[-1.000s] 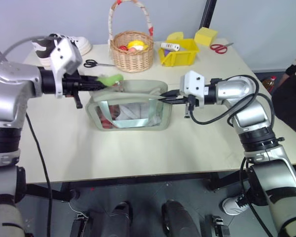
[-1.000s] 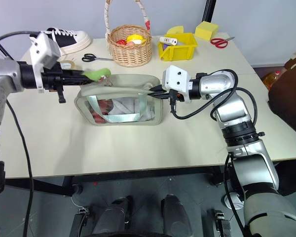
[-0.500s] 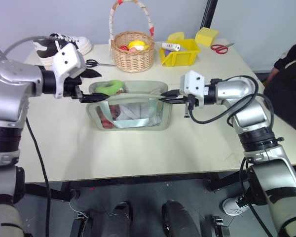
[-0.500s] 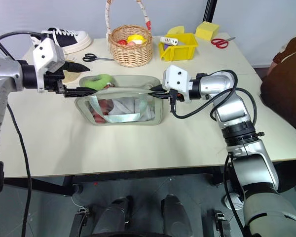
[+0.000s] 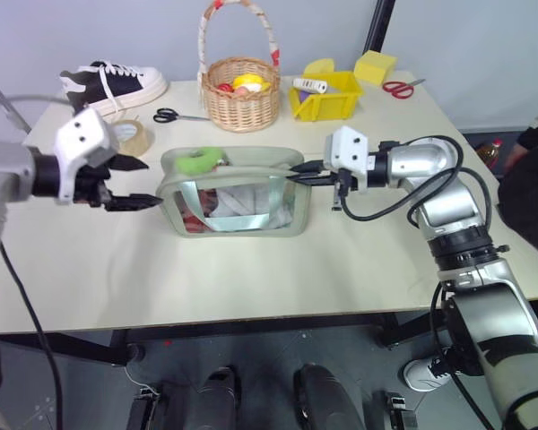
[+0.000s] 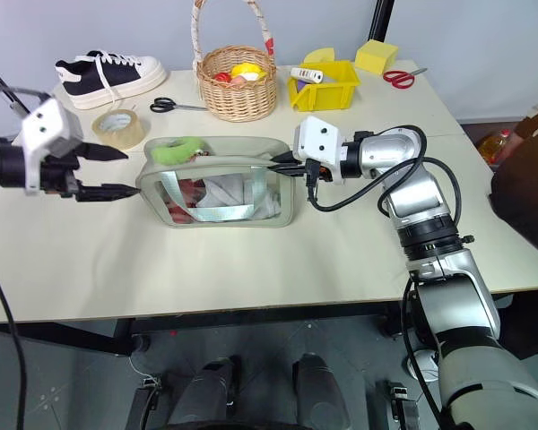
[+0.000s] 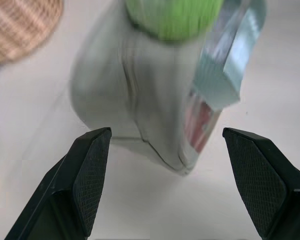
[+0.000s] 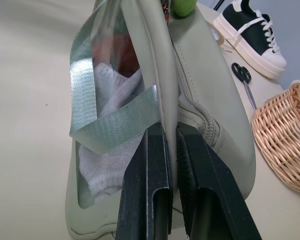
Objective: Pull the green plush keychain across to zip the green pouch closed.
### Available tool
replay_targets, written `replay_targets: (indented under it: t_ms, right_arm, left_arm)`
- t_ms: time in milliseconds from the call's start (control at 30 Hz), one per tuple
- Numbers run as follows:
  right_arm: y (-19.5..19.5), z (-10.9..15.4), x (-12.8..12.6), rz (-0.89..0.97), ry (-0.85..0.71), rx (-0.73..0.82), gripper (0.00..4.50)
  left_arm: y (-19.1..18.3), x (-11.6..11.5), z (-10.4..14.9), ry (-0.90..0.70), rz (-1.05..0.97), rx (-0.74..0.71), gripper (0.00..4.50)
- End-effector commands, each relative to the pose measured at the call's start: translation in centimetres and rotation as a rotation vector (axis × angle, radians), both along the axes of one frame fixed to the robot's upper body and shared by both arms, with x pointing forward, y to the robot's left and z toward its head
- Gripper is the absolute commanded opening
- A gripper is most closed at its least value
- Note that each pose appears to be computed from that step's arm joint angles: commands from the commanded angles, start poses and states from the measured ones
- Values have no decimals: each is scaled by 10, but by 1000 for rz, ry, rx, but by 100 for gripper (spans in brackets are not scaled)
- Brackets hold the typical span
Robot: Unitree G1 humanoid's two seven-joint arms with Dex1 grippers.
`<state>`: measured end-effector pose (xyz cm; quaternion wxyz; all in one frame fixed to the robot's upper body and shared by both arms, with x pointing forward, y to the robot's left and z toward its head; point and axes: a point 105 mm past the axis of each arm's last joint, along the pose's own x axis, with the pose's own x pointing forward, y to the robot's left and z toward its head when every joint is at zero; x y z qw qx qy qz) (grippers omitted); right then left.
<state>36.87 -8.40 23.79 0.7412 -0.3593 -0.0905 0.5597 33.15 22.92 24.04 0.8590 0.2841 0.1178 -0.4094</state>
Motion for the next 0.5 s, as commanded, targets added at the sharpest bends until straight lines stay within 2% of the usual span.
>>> replay_targets:
  t_ms: [33, 133, 233, 433, 500]
  right_arm:
    - [8, 9, -4, 35, -35, -3, 0]
    - [8, 10, -4, 34, -36, -6, 0]
    - [7, 10, -4, 32, -37, -8, 0]
    - [6, 10, -5, 28, -39, -12, 0]
    - [5, 10, -5, 21, -40, -15, 0]
  left_arm:
    - [3, 11, 13, -111, 68, -76, 380]
    - [-1, 12, 8, -94, 54, -100, 380]
    - [-4, 10, 7, -77, 32, -107, 304]
    - [-8, 10, 6, -71, 13, -114, 5]
    - [-10, 11, 6, -73, 10, -118, 5]
